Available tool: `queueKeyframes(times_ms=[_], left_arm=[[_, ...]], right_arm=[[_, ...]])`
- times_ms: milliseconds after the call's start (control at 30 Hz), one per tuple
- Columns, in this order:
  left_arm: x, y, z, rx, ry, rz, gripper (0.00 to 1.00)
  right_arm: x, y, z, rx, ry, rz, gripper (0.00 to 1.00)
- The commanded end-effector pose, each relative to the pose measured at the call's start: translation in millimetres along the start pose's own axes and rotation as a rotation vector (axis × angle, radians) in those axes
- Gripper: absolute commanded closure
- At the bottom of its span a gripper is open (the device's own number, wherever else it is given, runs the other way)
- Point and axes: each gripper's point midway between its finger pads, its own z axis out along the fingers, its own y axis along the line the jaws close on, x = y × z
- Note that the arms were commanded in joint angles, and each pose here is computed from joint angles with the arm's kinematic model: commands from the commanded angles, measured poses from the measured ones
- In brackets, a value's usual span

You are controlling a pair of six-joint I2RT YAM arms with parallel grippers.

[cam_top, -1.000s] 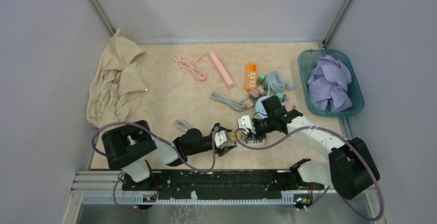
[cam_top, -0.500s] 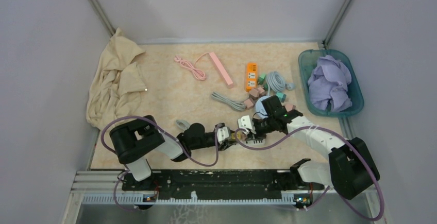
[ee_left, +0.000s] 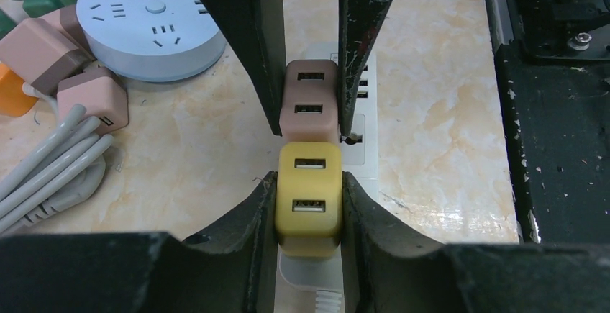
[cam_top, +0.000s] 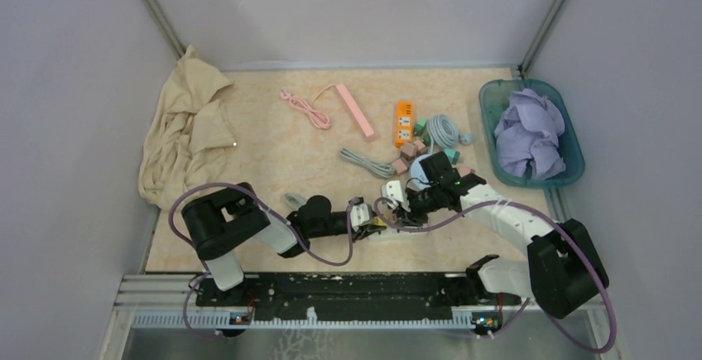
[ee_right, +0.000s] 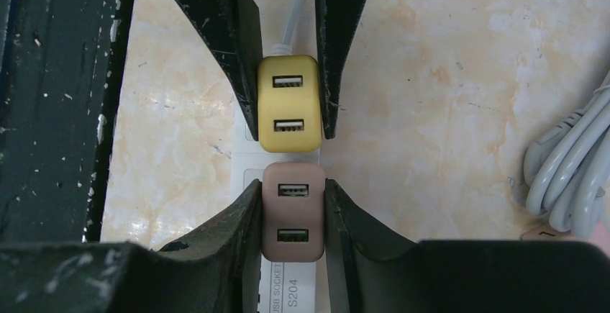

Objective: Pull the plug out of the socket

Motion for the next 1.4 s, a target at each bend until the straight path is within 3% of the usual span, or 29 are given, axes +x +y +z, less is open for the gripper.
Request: queueKeyframes(times_ms=[0,367,700,933,1133,1367], left_arm=[[19.0,-9.6,0.3,0.05,0.049,-0.017,1.0],[34.5,-9.4,-11.7,0.024,0.069,-0.053,1.0],[38.2,-9.5,-5.8,0.05,0.091,-0.062,1.0],[42.7,-9.9,-0.7,0.062,0.114,-0.073,1.0],[47.9,-11.0,-3.4,0.06,0.13,-0.077,1.0],[51.5,-12.7,-5.6,0.062,0.135,-0.09,1.0]], right_arm=[[-55.0,-11.7,-6.5,-0.003,-0.185,0.003,1.0],[-40.0,-51.2,-34.2,0.202,-0.158,0.04,1.0],[-38.7,-2.0,-11.6,0.021,-0.212,-0.155,1.0],[-52.7,-26.0,-1.7,0.098,-0.214,-0.009,1.0],[-62.6,-42.3,-25.3,0.135,-0.256,0.073,1.0],[-46.9,-31.5,-35.9,0.116,-0.209,-0.005,1.0]])
